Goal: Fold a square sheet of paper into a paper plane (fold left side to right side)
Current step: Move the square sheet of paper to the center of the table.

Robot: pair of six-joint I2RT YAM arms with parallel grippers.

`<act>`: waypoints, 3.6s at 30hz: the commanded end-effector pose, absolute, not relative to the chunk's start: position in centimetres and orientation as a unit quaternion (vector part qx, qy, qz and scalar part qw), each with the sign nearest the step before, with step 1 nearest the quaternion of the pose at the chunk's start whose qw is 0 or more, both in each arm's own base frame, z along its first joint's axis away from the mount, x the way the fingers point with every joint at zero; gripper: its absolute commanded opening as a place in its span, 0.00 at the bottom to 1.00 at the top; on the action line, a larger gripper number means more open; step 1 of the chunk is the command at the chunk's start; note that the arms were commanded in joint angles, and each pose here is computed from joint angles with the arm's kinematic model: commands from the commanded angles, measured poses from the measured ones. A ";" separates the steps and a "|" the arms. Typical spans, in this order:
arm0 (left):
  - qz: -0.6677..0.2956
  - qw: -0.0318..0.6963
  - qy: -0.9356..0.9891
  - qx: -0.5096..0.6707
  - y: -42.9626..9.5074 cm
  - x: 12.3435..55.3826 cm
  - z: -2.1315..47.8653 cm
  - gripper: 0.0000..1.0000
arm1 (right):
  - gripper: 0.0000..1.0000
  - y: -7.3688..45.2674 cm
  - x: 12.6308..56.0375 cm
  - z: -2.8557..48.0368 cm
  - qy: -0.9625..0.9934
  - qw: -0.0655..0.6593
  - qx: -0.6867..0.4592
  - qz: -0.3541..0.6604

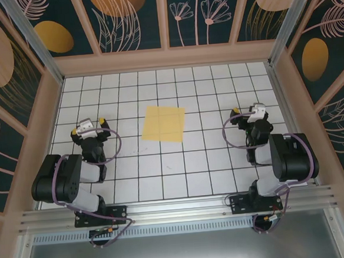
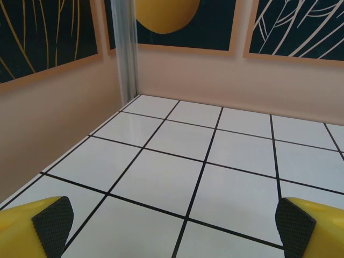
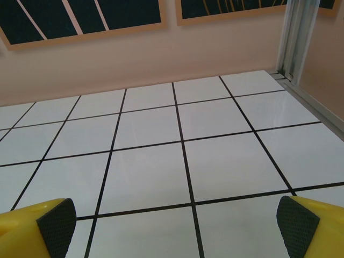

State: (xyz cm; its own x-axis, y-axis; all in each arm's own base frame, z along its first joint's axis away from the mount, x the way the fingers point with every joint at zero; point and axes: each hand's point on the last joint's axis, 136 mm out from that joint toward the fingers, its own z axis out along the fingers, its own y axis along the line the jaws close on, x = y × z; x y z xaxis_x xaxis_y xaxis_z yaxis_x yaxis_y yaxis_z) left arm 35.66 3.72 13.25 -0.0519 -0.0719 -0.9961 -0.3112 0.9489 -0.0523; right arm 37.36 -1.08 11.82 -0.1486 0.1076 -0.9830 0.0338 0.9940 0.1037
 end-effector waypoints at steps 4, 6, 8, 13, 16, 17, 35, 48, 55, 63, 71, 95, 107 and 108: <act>0.080 0.691 0.706 -0.130 3.5 36.2 14.4 0.99 | 0.99 -1.4 37.6 12.1 0.754 0.654 0.058 0.029; 0.081 0.692 0.706 -0.130 3.5 36.2 14.4 0.99 | 0.99 -1.4 37.6 12.1 0.754 0.654 0.059 0.030; 0.081 0.691 0.706 -0.130 3.5 36.2 14.4 0.99 | 0.99 -1.4 37.6 12.1 0.753 0.654 0.058 0.029; 0.075 0.687 0.710 -0.134 3.7 36.4 14.2 0.99 | 0.99 -1.4 37.6 12.1 0.754 0.654 0.058 0.029; 0.074 0.687 0.710 -0.134 3.8 36.4 14.2 0.99 | 0.99 -1.4 37.6 12.1 0.754 0.654 0.058 0.029; 0.074 0.687 0.710 -0.134 3.8 36.4 14.2 0.99 | 0.99 -1.4 37.6 12.1 0.754 0.654 0.058 0.029; -0.222 0.615 0.739 -0.164 -3.7 36.0 21.1 0.98 | 0.99 2.1 35.3 18.4 0.781 0.593 0.145 0.129; -0.338 0.397 0.850 -0.075 -18.1 39.3 14.3 0.98 | 0.99 11.6 34.7 15.2 0.856 0.474 0.111 0.173; -0.294 0.329 0.896 -0.059 -21.6 42.3 10.0 0.99 | 0.99 11.5 34.3 14.4 0.864 0.462 0.122 0.156; -0.280 0.257 0.924 -0.035 -25.3 42.0 5.6 0.98 | 0.99 11.0 33.9 13.9 0.867 0.460 0.125 0.145; -0.271 0.211 0.939 -0.032 -26.3 40.1 2.9 0.98 | 0.99 10.9 33.9 13.6 0.869 0.456 0.128 0.140; -0.294 0.212 0.932 -0.018 -30.6 32.6 6.5 0.99 | 0.99 11.2 35.8 10.8 0.898 0.401 0.113 0.144; -0.275 0.168 0.946 -0.020 -28.5 29.3 2.8 0.98 | 0.95 18.4 39.4 5.8 0.935 0.320 0.059 0.138; -0.274 0.166 0.947 -0.021 -28.3 29.2 2.6 0.98 | 0.95 18.9 39.5 5.4 0.938 0.314 0.055 0.138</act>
State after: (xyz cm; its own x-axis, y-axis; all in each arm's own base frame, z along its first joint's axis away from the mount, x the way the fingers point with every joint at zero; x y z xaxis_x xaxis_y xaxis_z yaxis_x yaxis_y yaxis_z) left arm 30.21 -28.65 3.59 -0.9274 -0.1323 -0.3499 0.0762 0.8489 -0.5229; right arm 39.36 17.56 5.90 -0.7688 0.2183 -0.6011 0.0382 0.9539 0.2977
